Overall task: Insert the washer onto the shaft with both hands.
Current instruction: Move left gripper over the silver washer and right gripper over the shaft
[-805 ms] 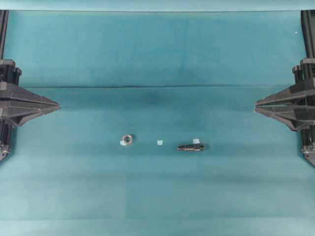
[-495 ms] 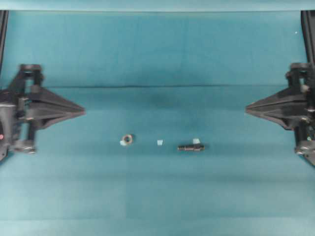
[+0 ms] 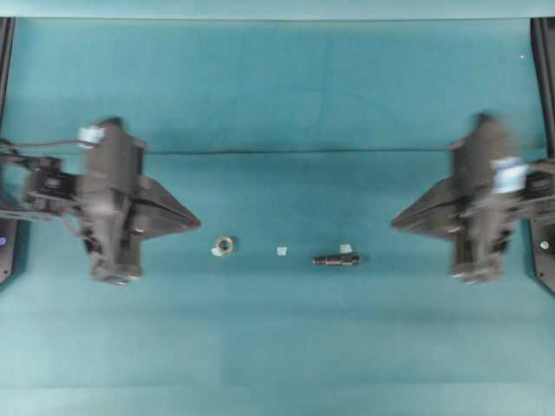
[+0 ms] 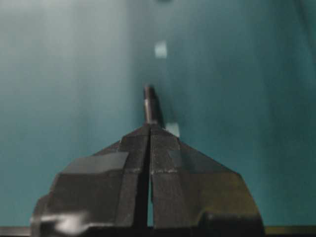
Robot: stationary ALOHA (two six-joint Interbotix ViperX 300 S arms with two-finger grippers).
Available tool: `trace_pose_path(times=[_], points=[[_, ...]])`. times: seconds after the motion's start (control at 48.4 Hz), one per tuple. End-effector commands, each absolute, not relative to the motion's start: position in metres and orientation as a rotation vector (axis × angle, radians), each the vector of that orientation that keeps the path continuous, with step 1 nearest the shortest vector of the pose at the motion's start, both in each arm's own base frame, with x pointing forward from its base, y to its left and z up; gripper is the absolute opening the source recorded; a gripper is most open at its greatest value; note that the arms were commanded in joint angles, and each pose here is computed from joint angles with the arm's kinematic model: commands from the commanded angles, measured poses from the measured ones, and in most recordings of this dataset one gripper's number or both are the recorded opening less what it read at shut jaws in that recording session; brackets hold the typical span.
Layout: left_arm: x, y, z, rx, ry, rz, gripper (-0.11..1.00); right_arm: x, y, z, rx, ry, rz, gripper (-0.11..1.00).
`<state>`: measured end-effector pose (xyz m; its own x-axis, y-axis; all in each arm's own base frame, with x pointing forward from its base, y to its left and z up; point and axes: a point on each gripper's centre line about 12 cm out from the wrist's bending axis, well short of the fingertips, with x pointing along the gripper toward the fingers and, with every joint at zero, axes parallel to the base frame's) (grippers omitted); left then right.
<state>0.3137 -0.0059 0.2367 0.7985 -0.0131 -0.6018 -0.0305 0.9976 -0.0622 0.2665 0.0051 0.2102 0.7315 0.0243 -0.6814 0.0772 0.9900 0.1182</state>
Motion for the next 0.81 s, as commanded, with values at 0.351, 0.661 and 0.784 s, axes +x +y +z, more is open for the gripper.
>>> trace_pose_path(times=[0.351,0.661,0.784], points=[[0.351,-0.007,0.187,-0.052,0.942,0.021,0.02,0.316,0.009,0.169,0.085,1.039,-0.028,-0.1],[0.357,-0.004,0.18,-0.056,0.955,0.03,0.02,0.326,0.01,0.161,0.029,1.065,0.005,-0.08],[0.354,-0.002,0.175,-0.065,0.97,0.038,0.02,0.326,0.01,0.159,0.028,1.073,0.005,-0.04]])
